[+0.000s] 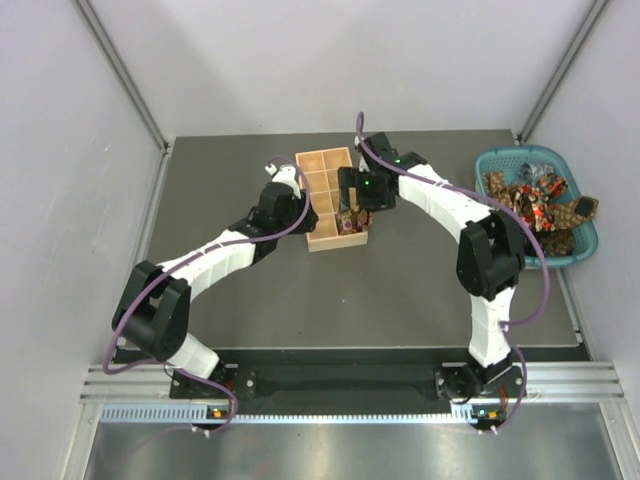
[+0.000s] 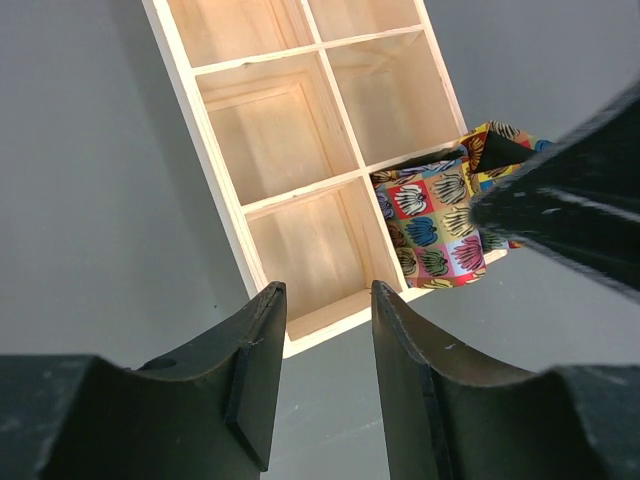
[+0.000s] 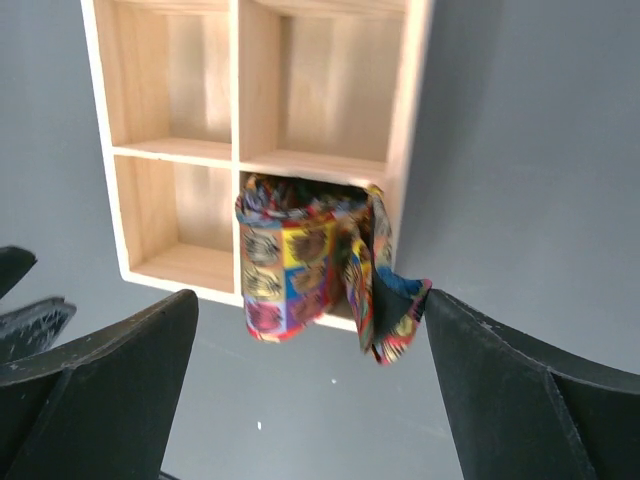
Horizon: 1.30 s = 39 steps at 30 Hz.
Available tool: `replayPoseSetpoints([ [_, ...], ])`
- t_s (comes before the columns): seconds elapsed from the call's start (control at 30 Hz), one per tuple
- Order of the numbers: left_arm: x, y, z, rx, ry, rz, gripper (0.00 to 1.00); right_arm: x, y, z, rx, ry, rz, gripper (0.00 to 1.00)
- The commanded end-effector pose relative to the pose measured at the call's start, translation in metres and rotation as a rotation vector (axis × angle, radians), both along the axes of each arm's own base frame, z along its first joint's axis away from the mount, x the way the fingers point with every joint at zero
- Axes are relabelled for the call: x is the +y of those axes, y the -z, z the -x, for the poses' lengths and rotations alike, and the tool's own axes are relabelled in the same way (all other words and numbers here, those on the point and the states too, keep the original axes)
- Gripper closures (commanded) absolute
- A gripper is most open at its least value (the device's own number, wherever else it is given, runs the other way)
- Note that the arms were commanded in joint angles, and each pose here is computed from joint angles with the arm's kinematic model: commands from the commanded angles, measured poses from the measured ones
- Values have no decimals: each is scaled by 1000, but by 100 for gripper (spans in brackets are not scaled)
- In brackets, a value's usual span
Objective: Roll the ties
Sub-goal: Place the rolled tie into the container
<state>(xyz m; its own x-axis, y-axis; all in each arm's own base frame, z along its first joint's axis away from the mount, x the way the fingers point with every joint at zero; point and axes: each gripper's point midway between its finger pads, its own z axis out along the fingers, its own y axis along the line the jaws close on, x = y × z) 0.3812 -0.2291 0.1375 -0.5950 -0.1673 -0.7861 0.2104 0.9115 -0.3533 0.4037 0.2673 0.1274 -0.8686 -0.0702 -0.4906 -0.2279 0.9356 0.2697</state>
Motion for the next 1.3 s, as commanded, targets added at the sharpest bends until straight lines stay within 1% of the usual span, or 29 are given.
replayPoseSetpoints([
  [0.0,2,-15,1,-46,5,-2,55,22,-5,-7,-35,-43,-22,5],
  [0.1,3,-15,1,-46,6,-7,55,24,-4,-7,-43,-46,-13,6],
  [0.2,3,-17,2,-52,8,-7,55,30,-5,-5,-42,-57,-33,12],
  [0.23,3,-17,2,-52,7,-6,55,32,-5,-5,-43,-63,-38,20],
  [0.33,2,-17,1,-49,9,-4,55,42,-2,-1,-39,-82,-39,31],
  [0.4,2,-17,1,-49,10,-3,55,48,2,1,-42,-90,-26,32],
  [0.5,2,-17,2,-48,12,-5,55,50,7,1,-50,-82,7,38],
  [0.53,2,-17,2,-49,12,-7,55,49,8,1,-47,-77,20,46],
  [0.57,2,-17,2,-50,11,-9,55,49,12,1,-45,-74,35,50],
  [0.63,3,-17,2,-51,11,-11,55,48,11,-2,-68,-61,75,57],
  [0.67,3,-16,2,-49,11,-12,55,45,15,0,-60,-57,107,57],
  [0.8,2,-16,2,-47,12,-11,55,41,12,-2,-111,-32,222,57],
  [0.9,1,-15,2,-45,14,-10,55,40,13,-2,-117,-24,250,57],
  [1.17,-2,-12,2,-42,20,-15,55,44,7,-4,-157,-38,276,69],
  [1.23,-2,-12,2,-42,23,-17,55,42,7,-4,-153,-33,293,75],
  [1.27,-1,-13,2,-46,21,-18,55,42,10,-5,-150,-32,304,76],
])
